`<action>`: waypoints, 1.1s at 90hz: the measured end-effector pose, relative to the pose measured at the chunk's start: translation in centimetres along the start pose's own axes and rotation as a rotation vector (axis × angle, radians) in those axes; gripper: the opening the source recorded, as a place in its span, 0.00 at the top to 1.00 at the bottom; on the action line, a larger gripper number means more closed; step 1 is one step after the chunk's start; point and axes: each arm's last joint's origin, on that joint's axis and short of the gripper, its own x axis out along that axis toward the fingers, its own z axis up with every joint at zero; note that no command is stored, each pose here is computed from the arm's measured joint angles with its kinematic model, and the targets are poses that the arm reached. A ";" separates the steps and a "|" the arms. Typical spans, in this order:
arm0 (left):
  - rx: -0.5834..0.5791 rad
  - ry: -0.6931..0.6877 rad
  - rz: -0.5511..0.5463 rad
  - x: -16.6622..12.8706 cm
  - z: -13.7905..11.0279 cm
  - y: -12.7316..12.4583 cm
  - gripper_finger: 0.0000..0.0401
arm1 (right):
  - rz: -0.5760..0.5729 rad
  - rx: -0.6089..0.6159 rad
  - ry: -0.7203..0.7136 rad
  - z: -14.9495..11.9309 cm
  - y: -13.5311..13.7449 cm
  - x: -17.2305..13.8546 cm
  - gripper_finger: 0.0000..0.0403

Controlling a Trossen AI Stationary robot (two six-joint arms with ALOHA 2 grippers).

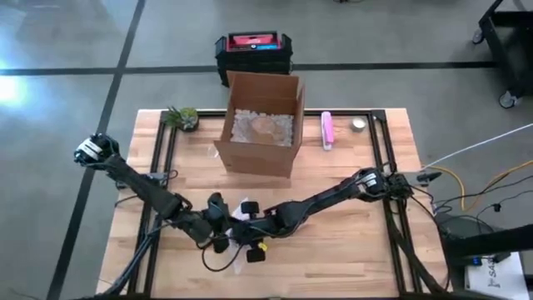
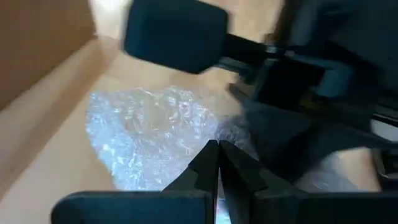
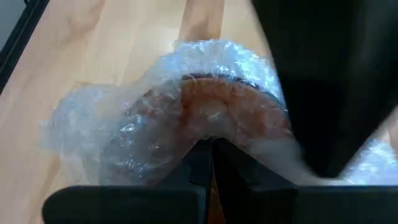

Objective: Wrap mug
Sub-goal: Wrap the orange mug with transparent bubble wrap

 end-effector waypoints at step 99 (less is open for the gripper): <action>0.060 0.131 0.003 2.3 -2.5 -0.4 1.00 | -0.080 -0.027 0.139 1.3 0.2 -2.1 0.99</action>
